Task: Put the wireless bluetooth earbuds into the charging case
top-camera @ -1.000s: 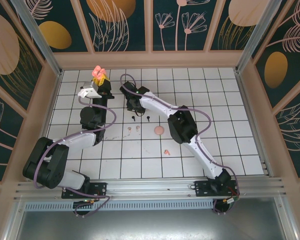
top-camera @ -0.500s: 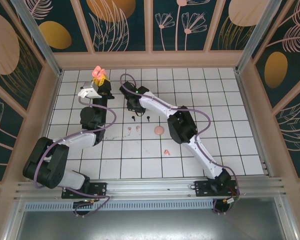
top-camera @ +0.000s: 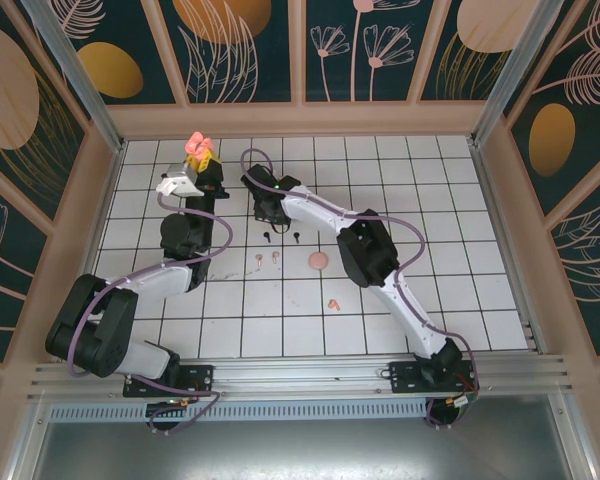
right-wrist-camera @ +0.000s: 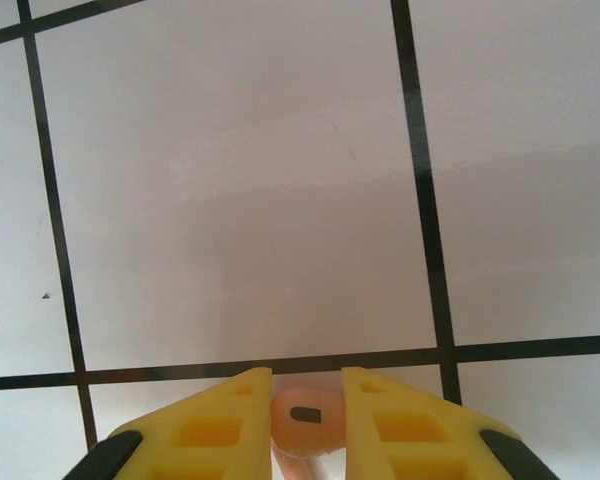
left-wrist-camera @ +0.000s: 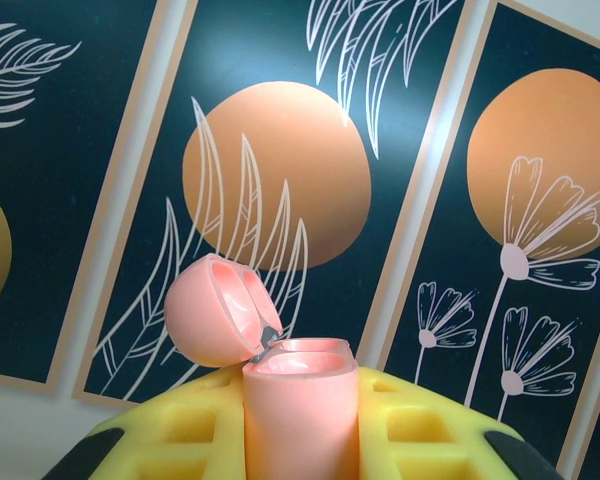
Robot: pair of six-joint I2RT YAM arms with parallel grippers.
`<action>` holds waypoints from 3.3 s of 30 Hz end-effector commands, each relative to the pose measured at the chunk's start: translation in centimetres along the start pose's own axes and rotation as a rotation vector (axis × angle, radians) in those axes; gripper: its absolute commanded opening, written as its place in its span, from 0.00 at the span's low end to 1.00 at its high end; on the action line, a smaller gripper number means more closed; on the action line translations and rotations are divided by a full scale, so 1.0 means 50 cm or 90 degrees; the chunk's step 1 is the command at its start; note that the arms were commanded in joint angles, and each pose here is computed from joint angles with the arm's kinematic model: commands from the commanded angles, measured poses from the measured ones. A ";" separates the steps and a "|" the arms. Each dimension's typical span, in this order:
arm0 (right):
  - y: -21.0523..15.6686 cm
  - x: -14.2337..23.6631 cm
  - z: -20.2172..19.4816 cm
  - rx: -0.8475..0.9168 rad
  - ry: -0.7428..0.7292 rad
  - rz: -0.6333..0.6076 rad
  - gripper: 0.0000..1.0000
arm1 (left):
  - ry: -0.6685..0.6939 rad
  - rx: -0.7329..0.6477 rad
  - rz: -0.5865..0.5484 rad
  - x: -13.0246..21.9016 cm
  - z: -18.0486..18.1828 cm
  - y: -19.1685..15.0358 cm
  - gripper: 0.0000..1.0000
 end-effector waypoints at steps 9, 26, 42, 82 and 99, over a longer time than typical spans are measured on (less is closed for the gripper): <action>0.117 0.132 -0.033 0.008 0.029 -0.124 0.20 | -0.043 -0.004 -0.008 0.005 -0.025 0.025 0.00; 0.209 0.448 -0.068 0.066 0.121 -0.335 0.21 | -0.202 -0.010 0.053 0.046 -0.098 -0.003 0.00; 0.180 0.768 -0.080 0.128 0.316 -0.593 0.23 | -0.364 -0.078 0.182 0.086 -0.206 -0.118 0.00; 0.117 0.835 -0.034 0.123 0.584 -0.786 0.24 | -0.342 -0.102 -0.076 0.041 -0.316 -0.078 0.00; 0.126 0.765 -0.022 0.098 0.590 -0.749 0.24 | -0.354 -0.079 -0.088 0.044 -0.327 -0.053 0.00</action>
Point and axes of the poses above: each hand's point on the last joint's axis, 136 mm out from that joint toward the fingers, its own x axis back along the fingers, its own z axis along the line the jaws close on, y = z × x, the point moved 1 cm from there along x, back along the fingers, and after that the axes turned 15 degrees about x, right-handed, at the moved point
